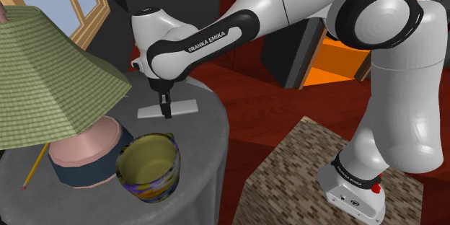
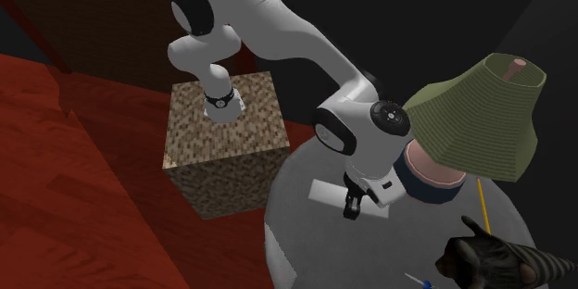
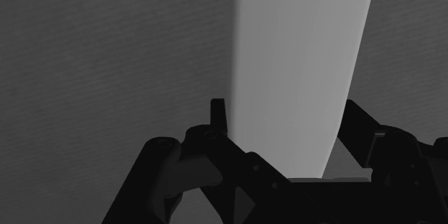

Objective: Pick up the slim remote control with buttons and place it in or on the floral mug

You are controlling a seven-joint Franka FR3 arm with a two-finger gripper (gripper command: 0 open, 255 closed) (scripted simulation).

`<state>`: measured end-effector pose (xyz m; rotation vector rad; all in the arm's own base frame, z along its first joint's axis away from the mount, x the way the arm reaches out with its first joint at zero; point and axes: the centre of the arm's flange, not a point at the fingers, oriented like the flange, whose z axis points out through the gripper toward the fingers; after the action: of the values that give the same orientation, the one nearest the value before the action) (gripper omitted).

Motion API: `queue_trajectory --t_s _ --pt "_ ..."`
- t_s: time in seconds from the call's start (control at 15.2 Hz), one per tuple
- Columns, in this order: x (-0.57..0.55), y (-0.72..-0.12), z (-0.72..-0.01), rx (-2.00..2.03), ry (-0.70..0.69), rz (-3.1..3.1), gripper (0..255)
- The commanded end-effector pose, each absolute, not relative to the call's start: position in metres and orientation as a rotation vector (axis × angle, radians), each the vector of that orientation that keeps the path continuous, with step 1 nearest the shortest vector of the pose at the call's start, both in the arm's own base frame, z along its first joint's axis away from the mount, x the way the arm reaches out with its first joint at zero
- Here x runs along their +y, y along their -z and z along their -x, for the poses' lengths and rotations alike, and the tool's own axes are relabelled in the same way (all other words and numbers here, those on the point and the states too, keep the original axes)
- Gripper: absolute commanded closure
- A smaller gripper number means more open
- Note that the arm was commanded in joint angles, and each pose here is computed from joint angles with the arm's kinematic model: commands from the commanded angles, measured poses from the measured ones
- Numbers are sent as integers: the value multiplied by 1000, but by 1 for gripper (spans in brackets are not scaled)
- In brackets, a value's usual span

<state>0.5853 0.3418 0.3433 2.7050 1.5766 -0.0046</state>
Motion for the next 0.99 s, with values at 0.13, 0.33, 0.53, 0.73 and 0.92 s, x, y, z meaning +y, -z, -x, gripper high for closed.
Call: queue_trajectory --t_s 0.13,0.33,0.53,0.73,0.92 --pt "341 -364 -585 1576 4 -2705 255" --pt "341 -380 -585 1576 4 -2705 255" --pt "341 -396 -585 1576 4 -2705 255" --pt "341 -412 -585 1576 4 -2705 255" --pt "341 -428 -585 1576 4 -2705 255"
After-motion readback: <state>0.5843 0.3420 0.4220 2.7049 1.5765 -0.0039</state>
